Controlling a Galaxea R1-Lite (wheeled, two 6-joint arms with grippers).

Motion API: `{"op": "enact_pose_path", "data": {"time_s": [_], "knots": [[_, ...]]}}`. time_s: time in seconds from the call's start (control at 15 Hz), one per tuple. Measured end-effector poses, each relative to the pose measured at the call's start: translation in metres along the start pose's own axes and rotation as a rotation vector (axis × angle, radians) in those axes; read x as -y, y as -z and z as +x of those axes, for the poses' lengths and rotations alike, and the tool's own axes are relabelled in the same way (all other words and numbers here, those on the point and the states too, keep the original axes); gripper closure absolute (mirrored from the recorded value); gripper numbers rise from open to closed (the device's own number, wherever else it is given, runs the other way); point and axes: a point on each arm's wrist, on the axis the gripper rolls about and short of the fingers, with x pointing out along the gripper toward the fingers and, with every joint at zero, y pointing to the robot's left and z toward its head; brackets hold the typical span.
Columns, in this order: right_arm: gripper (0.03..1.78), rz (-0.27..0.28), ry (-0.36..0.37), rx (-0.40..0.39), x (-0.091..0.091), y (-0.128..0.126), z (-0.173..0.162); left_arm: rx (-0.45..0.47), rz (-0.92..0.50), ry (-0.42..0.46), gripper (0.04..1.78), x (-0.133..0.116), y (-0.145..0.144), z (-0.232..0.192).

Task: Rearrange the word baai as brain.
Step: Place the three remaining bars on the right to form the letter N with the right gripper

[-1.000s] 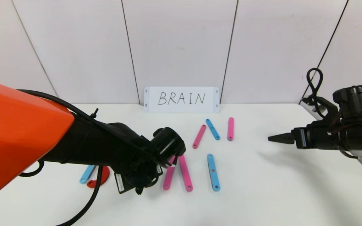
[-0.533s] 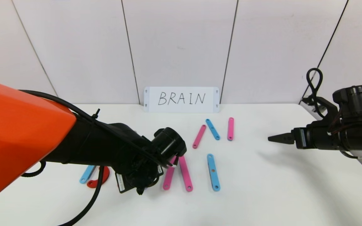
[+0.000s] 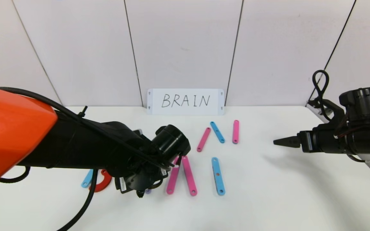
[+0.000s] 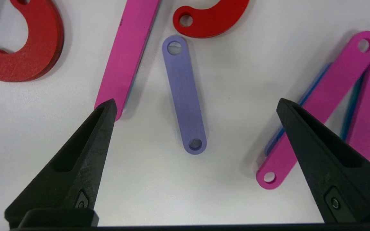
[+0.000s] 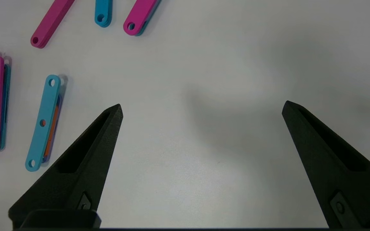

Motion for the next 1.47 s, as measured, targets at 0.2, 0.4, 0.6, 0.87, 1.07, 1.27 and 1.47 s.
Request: {"op": "enact_pose_path", "data": {"time_s": [0.2, 0.4, 0.6, 0.87, 1.07, 1.27, 1.47], "knots": [[0.07, -0.002, -0.009, 0.001, -0.001, 0.000, -0.001, -0.009, 0.099, 0.100, 0.08, -0.008, -0.012, -0.014], [0.07, -0.004, -0.012, 0.002, -0.002, 0.001, -0.002, -0.023, 0.217, 0.262, 0.08, -0.024, -0.029, -0.028], [0.07, -0.011, -0.016, 0.001, -0.005, 0.001, -0.002, 0.020, 0.332, 0.393, 0.08, -0.039, -0.049, -0.039], [0.07, -0.023, -0.029, 0.011, -0.012, 0.000, -0.006, 0.094, 0.419, 0.580, 0.08, -0.056, -0.076, -0.058], [0.07, -0.041, -0.049, 0.030, -0.023, -0.005, -0.010, 0.149, 0.430, 0.679, 0.08, -0.080, -0.111, -0.059], [0.07, -0.065, -0.012, 0.046, -0.041, -0.013, -0.008, 0.194, 0.406, 0.766, 0.08, -0.105, -0.145, -0.056], [0.07, -0.062, 0.032, 0.075, -0.074, -0.024, 0.001, 0.247, 0.464, 0.798, 0.08, -0.130, -0.164, -0.051]]}}
